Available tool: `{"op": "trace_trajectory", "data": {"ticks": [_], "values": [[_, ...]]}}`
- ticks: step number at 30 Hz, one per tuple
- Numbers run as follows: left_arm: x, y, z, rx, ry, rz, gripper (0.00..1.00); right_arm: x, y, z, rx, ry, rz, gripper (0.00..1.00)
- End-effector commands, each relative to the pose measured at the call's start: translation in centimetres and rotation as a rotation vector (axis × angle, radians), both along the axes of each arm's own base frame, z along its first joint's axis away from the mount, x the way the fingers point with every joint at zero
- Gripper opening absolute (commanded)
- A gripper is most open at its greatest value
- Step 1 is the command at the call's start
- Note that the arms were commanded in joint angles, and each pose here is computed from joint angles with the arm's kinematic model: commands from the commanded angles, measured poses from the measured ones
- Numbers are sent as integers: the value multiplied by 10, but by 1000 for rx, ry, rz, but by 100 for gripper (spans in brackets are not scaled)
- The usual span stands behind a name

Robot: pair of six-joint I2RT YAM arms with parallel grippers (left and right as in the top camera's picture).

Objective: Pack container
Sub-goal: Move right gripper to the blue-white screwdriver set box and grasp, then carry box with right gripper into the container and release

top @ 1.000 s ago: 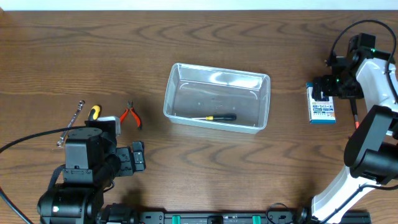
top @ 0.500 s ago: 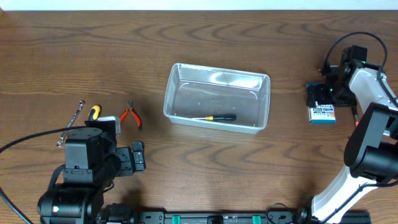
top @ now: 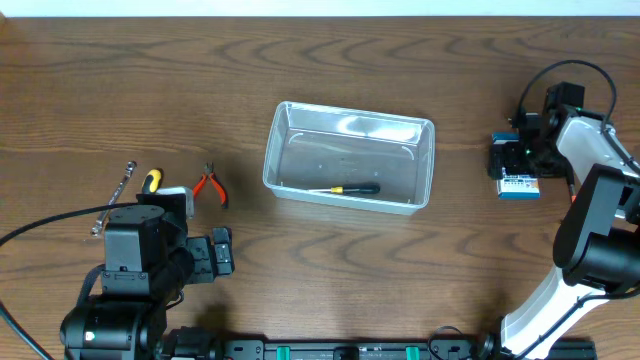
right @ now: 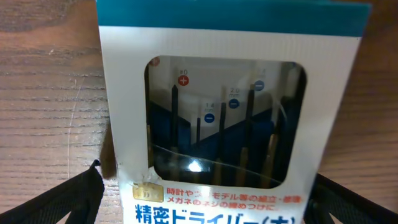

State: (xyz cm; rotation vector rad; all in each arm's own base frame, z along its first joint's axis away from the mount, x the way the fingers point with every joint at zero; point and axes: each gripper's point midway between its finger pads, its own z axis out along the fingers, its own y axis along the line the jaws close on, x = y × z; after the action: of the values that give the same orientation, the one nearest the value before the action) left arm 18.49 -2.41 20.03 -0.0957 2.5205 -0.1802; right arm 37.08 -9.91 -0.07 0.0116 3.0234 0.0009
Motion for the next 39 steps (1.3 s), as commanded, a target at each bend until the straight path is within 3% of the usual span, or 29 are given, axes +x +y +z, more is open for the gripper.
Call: {"op": "trace_trajectory", "data": {"ticks": [1,7,11,15,21,26,30,35,39], "values": [[1,1,5,8,-12,-2,98,-7,8,-13,41,21,4,96],[1,1,5,8,-12,-2,98,-11,10,-19,46,25,-17,86],[1,1,5,8,-12,-2,98,-11,10,-19,47,24,-26,64],[1,1,5,8,-12,-2,98,-10,10,-19,47,24,-26,47],[1,1,5,8,-12,-2,98,-2,11,-4,57,5,-54,3],[1,1,5,9,-12,-2,98,30,25,66,63,-101,14,1],[1,1,5,8,-12,-2,98,57,61,162,37,-272,153,1],[1,1,5,9,-12,-1,98,57,155,243,-9,-461,527,1],[1,1,5,8,-12,-2,98,27,233,234,-26,-422,926,1]]}}
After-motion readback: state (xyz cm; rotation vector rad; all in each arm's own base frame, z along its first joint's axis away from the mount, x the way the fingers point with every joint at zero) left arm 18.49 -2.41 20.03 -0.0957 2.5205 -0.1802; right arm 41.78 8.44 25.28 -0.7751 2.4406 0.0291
